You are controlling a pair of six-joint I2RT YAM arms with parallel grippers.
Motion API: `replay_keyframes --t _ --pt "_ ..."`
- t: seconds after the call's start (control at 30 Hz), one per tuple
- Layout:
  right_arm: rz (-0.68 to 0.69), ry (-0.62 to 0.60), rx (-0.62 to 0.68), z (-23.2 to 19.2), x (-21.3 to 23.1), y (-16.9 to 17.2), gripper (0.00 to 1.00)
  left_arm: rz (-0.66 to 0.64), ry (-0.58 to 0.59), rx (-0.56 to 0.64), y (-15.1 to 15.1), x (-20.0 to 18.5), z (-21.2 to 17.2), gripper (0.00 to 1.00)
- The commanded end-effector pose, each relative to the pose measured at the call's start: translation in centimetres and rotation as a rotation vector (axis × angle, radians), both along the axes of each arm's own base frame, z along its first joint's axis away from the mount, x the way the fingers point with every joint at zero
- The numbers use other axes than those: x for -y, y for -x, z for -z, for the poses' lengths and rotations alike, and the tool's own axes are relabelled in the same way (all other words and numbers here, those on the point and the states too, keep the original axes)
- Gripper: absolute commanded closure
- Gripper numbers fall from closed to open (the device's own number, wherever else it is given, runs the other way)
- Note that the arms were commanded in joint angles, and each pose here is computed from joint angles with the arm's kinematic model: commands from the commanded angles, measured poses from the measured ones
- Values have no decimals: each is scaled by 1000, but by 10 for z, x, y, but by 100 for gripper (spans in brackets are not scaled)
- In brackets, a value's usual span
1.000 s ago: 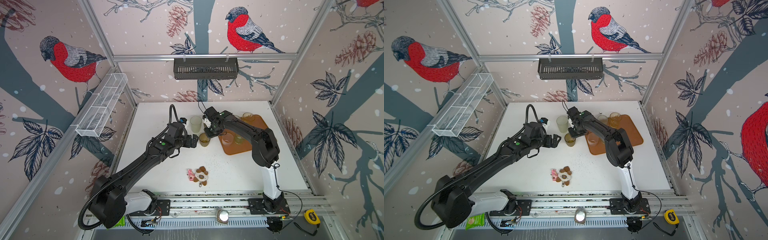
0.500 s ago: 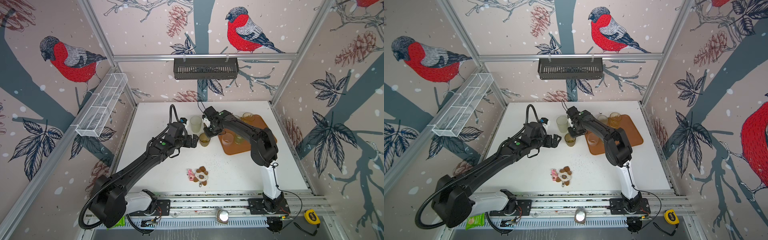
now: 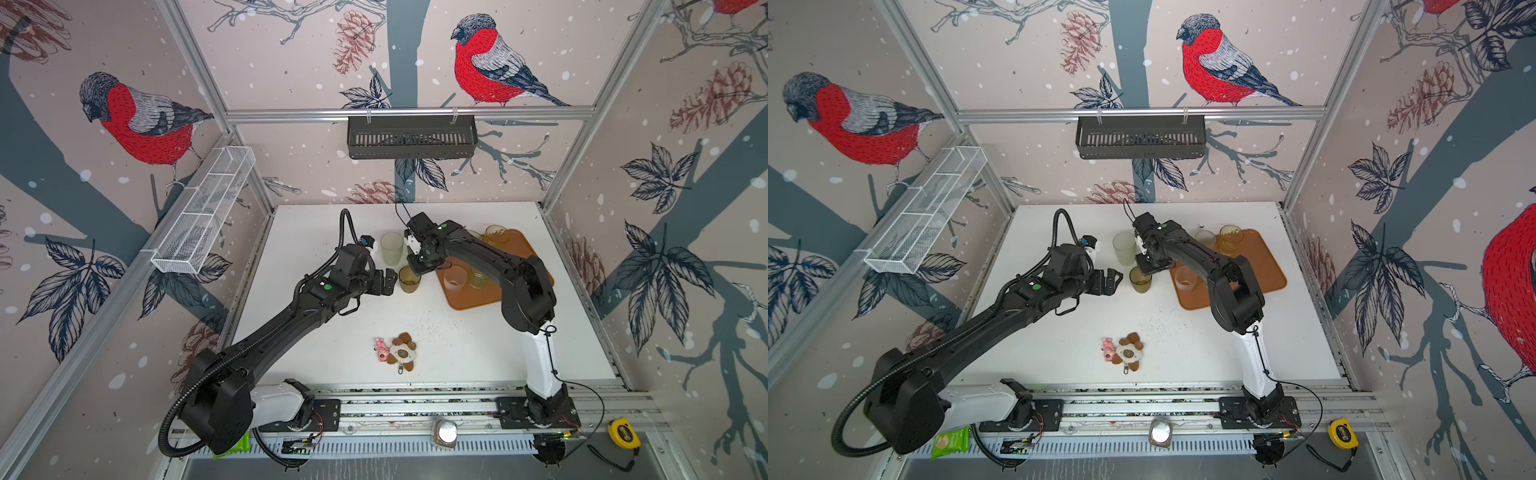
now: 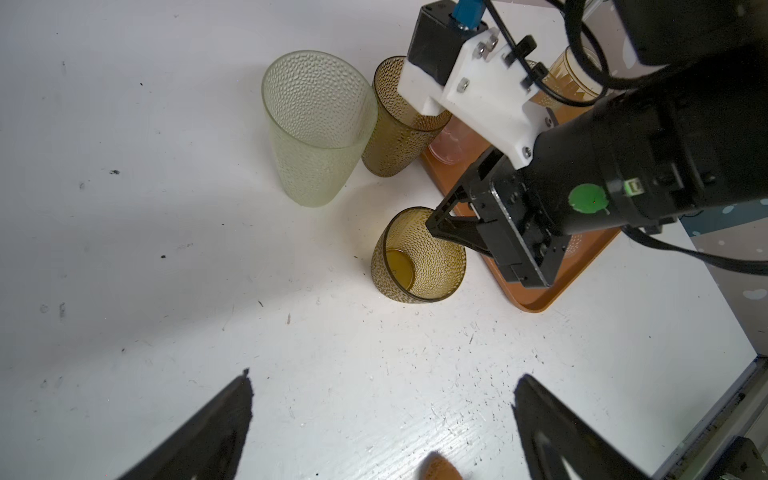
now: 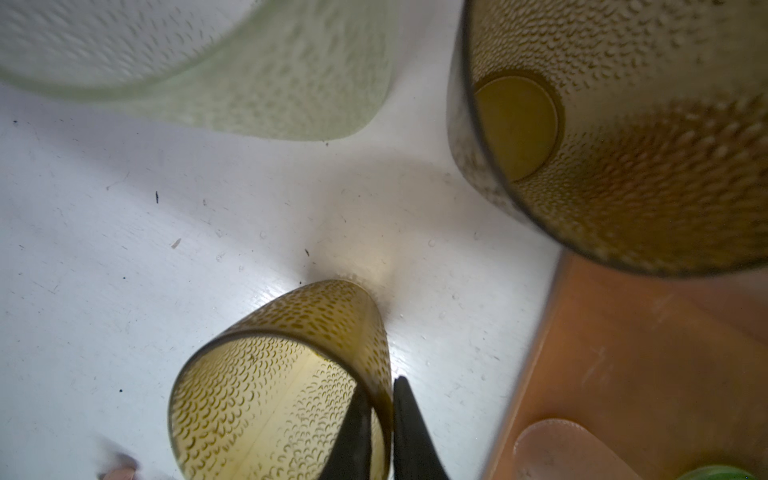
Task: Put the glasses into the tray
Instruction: 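Close the right gripper on the olive glass rim and lift it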
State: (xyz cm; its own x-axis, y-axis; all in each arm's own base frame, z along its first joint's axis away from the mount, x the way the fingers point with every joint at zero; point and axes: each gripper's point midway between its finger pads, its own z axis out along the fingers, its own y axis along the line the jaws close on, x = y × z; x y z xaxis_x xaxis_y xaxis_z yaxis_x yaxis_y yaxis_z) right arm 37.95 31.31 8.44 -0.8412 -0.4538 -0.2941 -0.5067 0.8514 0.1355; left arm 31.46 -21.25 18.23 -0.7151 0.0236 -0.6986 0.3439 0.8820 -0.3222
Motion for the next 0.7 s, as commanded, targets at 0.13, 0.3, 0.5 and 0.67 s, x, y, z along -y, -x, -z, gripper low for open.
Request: replay_keyframes --t 0.13,0.3,0.5,0.67 --pt "-1 22 0 1 4 1 88 0 23 31 -5 3 -9 2" --pt "-2 22 5 -1 4 1 90 1 23 32 -5 3 -9 2" --pt "-1 11 18 -6 3 0 93 1 24 34 -5 3 -10 2" --pt "1 8 29 -11 3 -1 95 0 23 35 -5 3 -9 2"
